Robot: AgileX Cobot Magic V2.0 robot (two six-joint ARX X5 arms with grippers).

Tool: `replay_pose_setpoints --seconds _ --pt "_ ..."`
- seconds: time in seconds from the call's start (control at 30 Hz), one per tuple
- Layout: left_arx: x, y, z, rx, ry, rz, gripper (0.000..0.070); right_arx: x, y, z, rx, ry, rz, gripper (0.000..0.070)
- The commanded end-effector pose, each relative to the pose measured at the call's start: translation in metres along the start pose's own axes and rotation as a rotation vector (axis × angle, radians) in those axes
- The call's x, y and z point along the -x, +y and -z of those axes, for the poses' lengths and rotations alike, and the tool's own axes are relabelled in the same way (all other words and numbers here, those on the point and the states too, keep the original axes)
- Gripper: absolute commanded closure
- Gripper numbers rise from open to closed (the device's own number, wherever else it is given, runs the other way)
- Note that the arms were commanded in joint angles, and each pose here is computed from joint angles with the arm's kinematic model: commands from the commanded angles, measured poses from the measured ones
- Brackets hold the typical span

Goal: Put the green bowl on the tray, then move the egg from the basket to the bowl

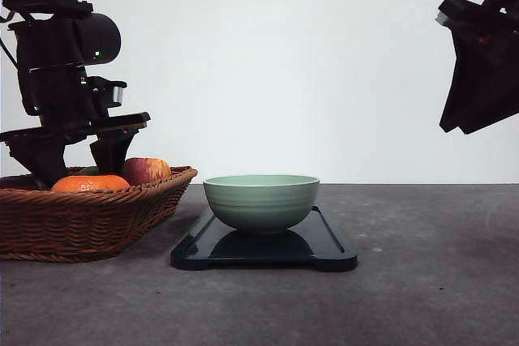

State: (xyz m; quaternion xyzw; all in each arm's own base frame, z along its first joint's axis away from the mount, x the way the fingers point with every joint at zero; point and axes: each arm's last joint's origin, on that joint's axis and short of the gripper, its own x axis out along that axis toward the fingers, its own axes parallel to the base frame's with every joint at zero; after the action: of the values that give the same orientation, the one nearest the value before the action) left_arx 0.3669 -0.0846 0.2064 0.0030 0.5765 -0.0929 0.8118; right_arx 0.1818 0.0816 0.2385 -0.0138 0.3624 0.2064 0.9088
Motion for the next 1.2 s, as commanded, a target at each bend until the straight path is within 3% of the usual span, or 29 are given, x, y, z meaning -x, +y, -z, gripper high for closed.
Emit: replay_pose_setpoints --seconds 0.0,0.1,0.17,0.23,0.57,0.87,0.97,1.17 --pt "-0.003 -0.002 -0.005 -0.006 -0.008 -0.002 0.0311 0.0 0.001 -0.002 0.007 -0.013 0.001 0.0549" --pt "-0.003 -0.002 -0.005 -0.006 -0.007 -0.002 0.0341 0.0 0.001 -0.002 0.006 -0.013 0.001 0.0549" --pt "-0.003 -0.002 -0.005 -0.005 -0.007 -0.002 0.0428 0.0 0.001 -0.002 0.003 -0.013 0.001 0.0549" --pt "-0.003 -0.002 -0.005 -0.001 -0.007 -0.002 0.0471 0.0 0.001 -0.002 0.001 -0.012 0.001 0.0549" --pt "0.004 -0.002 -0.007 0.016 -0.035 0.002 0.0477 0.0 0.001 -0.002 0.0 -0.01 0.001 0.0549" --pt "0.066 -0.007 -0.007 0.005 -0.224 0.027 0.0477 0.0 0.001 -0.002 0.0 -0.01 0.001 0.0549" --pt "0.088 -0.011 -0.004 -0.006 -0.277 0.084 0.0478 0.0 0.001 -0.002 0.0 -0.012 0.001 0.0549" --pt "0.104 -0.03 -0.004 -0.013 -0.33 0.289 0.0523 0.0 0.001 -0.003 0.0 -0.014 0.001 0.0549"
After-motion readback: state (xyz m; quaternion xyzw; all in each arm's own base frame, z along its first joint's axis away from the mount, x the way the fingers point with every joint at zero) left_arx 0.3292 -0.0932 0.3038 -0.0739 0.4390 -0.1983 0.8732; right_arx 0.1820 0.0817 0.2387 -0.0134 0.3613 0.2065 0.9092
